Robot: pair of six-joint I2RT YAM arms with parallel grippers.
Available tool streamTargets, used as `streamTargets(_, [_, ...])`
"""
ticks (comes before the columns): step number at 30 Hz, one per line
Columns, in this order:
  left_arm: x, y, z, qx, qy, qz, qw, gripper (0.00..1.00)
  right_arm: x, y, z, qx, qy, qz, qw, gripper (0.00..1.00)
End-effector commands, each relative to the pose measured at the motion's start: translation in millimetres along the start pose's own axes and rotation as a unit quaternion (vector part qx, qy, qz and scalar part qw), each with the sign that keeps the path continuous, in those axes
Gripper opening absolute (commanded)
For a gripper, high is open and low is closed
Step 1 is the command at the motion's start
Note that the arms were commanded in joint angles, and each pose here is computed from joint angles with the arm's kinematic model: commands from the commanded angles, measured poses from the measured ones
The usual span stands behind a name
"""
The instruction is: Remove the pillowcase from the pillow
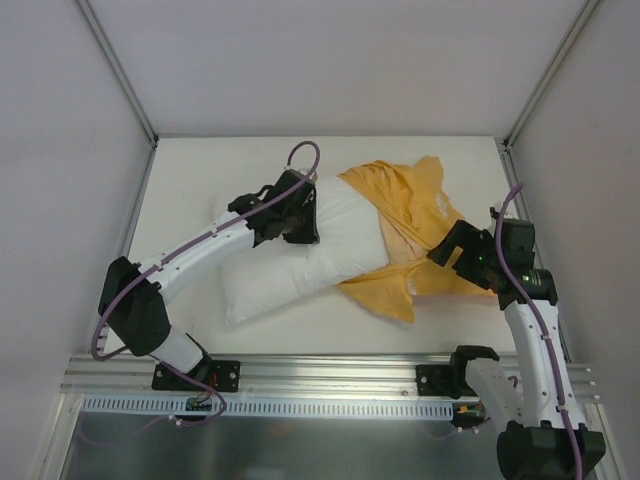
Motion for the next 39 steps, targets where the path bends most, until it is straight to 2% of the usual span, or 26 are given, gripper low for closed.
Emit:
streamTargets(1, [-3.5,-16.9,34.2,0.063,-0.026,0.008,0.998,0.0,6.9,-16.9,11.7,0.08,-0.033,-0.023,0.996,0.96])
streamTargets(5, [3.5,-25.6,40.2,0.057,-0.036,-0.008,0.998,0.0,-1.1,-32.1,29.0,0.222,-0.076,-0.007,0.972,0.96])
streamTargets(7, [6.1,-27.5,44.3,0.059,-0.042,-0.013,0.997,0.0,-3.9,-36.8,30.8,0.245,-0.086,-0.015,0.966,0.96])
streamTargets(10, [6.5,-27.5,46.6,0.057,-0.046,-0.01,0.997,0.0,-5.8,-37.6,24.4,0.207,-0.077,-0.027,0.975,0.96])
streamTargets(12, [6.7,-29.2,47.2,0.055,-0.047,-0.012,0.997,0.0,-3.3,-32.7,15.5,0.142,-0.057,-0.043,0.987,0.96])
streamTargets(13, [7.1,-31.0,47.2,0.055,-0.046,-0.015,0.997,0.0,-3.0,-28.7,6.4,0.076,-0.033,-0.043,0.996,0.96])
streamTargets(17, [8.2,-36.8,50.1,0.056,-0.051,-0.024,0.997,0.0,-9.5,-12.8,-13.1,-0.021,-0.015,-0.015,1.0,0.96])
streamTargets(20, [10.4,-41.5,54.3,0.054,-0.056,-0.031,0.996,0.0,-20.9,2.6,-24.6,-0.045,-0.011,0.018,0.999,0.96])
streamTargets(23, [13.3,-45.2,56.0,0.05,-0.057,-0.036,0.996,0.0,-31.3,20.6,-31.1,-0.037,-0.003,0.046,0.998,0.97])
streamTargets(24, [13.6,-46.0,55.4,0.049,-0.056,-0.037,0.997,0.0,-30.2,24.2,-29.7,-0.025,-0.001,0.043,0.999,1.0])
streamTargets(26, [14.5,-47.7,55.8,0.048,-0.058,-0.041,0.996,0.0,-31.1,26.6,-26.2,-0.004,0.007,0.05,0.999,0.69])
streamTargets(27, [14.3,-48.2,55.9,0.051,-0.059,-0.043,0.996,0.0,-28.8,25.0,-23.1,0.005,0.016,0.039,0.999,0.5])
streamTargets(28, [14.6,-50.7,56.4,0.052,-0.061,-0.047,0.996,0.0,-27.1,22.9,-21.6,0.006,0.019,0.031,0.999,0.17])
streamTargets(29, [15.2,-52.6,57.2,0.053,-0.062,-0.051,0.995,0.0,-23.6,20.8,-21.1,-0.002,0.021,0.015,1.0,0.06])
streamTargets(30, [15.3,-55.8,58.2,0.054,-0.064,-0.057,0.995,0.0,-16.5,13.6,-16.6,-0.001,0.023,-0.008,1.0,0.01])
streamTargets(33, [16.4,-62.9,65.2,0.062,-0.082,-0.071,0.992,0.0,-0.7,0.8,-9.8,-0.019,0.027,-0.048,0.998,0.01])
streamTargets(36, [13.9,-68.4,75.2,0.07,-0.098,-0.078,0.99,0.0,33.9,-28.7,14.8,-0.001,0.032,-0.118,0.993,0.01])
streamTargets(39, [14.2,-78.5,89.7,0.076,-0.109,-0.092,0.987,0.0,63.3,-50.5,32.8,0.008,0.042,-0.159,0.986,0.01])
Point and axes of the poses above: each gripper's point midway between its finger pads, its own y axis out along the fingers, its own z axis along the line the jaws close on, x = y × z, the point moved 10 cm from there along -y, back along the fingers, and after that the axes turned 7 degrees about y, right-handed, at the moved point
